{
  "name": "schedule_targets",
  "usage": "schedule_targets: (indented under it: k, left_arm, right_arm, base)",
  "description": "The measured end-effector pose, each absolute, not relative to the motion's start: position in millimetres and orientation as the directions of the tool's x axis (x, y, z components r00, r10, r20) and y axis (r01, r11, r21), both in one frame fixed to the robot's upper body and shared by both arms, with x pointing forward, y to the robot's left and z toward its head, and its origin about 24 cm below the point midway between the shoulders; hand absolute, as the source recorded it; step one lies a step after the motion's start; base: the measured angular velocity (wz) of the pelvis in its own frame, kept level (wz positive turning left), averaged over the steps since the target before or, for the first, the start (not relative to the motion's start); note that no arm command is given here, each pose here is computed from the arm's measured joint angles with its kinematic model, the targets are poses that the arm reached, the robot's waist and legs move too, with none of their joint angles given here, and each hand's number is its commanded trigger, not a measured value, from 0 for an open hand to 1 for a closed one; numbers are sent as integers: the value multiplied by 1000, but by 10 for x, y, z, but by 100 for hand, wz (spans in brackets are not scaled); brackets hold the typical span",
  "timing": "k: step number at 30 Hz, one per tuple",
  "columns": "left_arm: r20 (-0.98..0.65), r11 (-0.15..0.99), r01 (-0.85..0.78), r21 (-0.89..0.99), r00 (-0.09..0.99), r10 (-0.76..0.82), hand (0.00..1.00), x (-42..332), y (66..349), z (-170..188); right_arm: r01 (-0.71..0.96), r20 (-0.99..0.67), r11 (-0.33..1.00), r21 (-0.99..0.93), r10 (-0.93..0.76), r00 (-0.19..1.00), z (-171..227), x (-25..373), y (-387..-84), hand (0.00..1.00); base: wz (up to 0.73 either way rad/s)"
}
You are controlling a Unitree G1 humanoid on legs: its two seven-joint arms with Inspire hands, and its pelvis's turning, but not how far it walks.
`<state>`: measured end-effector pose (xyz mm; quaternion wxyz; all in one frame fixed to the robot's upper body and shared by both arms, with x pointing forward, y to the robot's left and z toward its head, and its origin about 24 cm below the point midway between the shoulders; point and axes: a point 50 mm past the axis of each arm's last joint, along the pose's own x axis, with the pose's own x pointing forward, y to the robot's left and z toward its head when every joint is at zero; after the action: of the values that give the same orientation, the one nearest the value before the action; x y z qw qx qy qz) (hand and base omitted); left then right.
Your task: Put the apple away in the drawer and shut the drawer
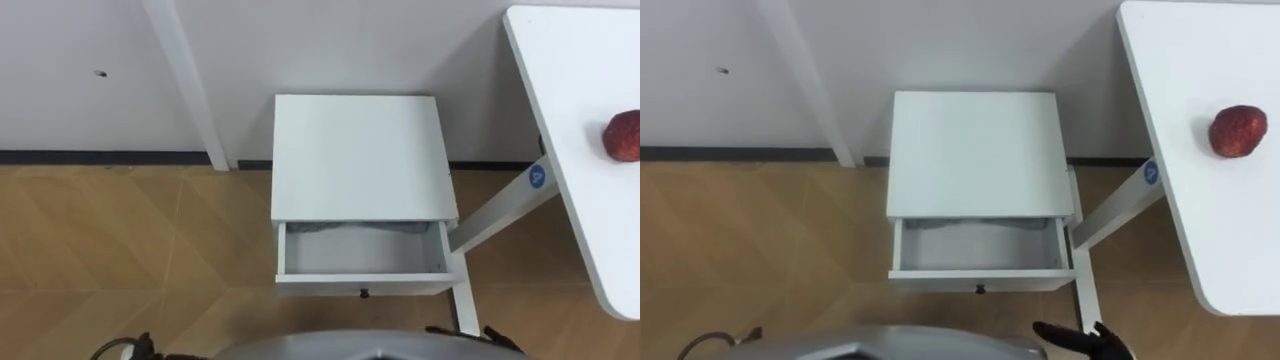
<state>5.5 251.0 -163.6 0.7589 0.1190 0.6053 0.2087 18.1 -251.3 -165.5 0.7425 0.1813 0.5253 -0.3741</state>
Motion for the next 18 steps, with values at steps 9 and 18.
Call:
schedule_targets:
  k: [9, 18]
  left_arm:
    - [-838, 831, -262, 491, 119, 533, 0, -119, 2661, -1583]
    - [-830, 831, -242, 501, 137, 540, 0, -57, 2709, -1563]
  right_arm:
    - [989, -891, -146, 23, -452, -46, -1552, -3, -2845, 0]
    - [892, -884, -443, 93, -448, -131, -1420, 191, -3061, 0]
  base:
    - [-2]
    - [-2]
